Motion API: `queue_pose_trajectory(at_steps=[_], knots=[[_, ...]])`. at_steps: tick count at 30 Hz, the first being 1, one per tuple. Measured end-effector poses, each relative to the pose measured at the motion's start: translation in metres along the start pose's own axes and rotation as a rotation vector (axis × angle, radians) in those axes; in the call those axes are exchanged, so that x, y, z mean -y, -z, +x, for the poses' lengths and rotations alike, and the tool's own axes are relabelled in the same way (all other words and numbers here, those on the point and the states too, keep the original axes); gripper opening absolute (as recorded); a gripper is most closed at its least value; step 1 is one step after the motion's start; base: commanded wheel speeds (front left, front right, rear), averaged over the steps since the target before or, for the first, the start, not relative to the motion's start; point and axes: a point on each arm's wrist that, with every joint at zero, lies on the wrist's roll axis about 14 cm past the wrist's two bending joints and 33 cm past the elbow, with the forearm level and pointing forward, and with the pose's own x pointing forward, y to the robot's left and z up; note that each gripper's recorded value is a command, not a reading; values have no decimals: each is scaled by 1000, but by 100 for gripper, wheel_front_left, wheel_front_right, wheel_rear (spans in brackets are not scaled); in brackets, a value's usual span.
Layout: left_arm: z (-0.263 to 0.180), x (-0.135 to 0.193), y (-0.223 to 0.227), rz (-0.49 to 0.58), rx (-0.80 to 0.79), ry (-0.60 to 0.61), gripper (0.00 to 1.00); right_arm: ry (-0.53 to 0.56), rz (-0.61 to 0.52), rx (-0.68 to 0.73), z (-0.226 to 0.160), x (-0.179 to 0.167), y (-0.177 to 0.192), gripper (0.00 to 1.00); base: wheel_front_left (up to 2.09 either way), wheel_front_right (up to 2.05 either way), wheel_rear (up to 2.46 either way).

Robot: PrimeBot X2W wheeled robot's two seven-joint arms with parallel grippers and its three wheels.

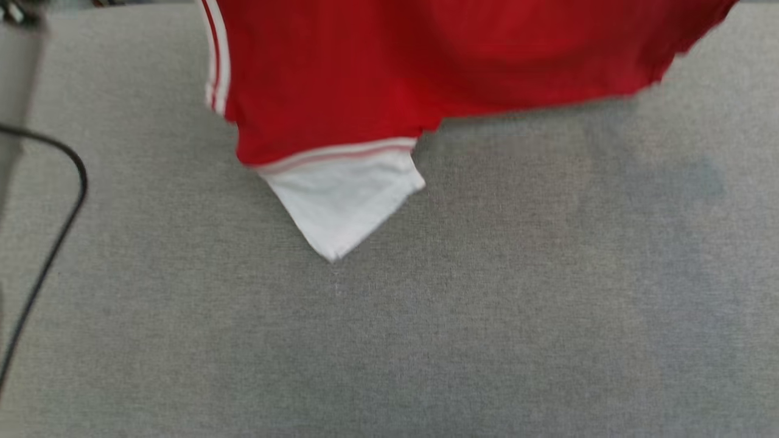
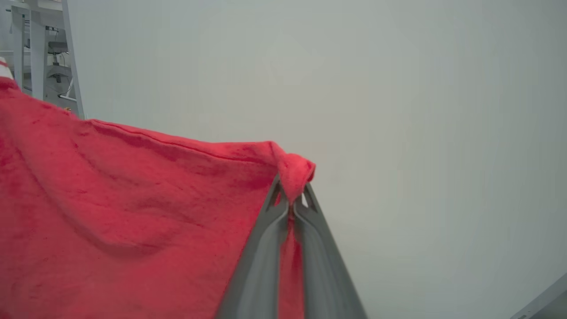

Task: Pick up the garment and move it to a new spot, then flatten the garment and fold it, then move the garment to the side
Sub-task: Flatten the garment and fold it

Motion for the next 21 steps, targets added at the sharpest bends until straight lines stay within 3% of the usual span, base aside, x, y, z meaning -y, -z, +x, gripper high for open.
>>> queue_pose_trajectory(at_steps=[8, 16, 21], knots=[[59, -14, -3, 90, 74, 31, 0, 112, -110, 75, 59, 43, -20, 0, 0, 0, 0], [84, -27, 14, 93, 113, 16, 0, 175, -191, 159, 98, 67, -32, 0, 0, 0, 0], [87, -37, 56, 59, 49, -13, 0, 170, -196, 103, 117, 67, 3, 0, 0, 0, 0]])
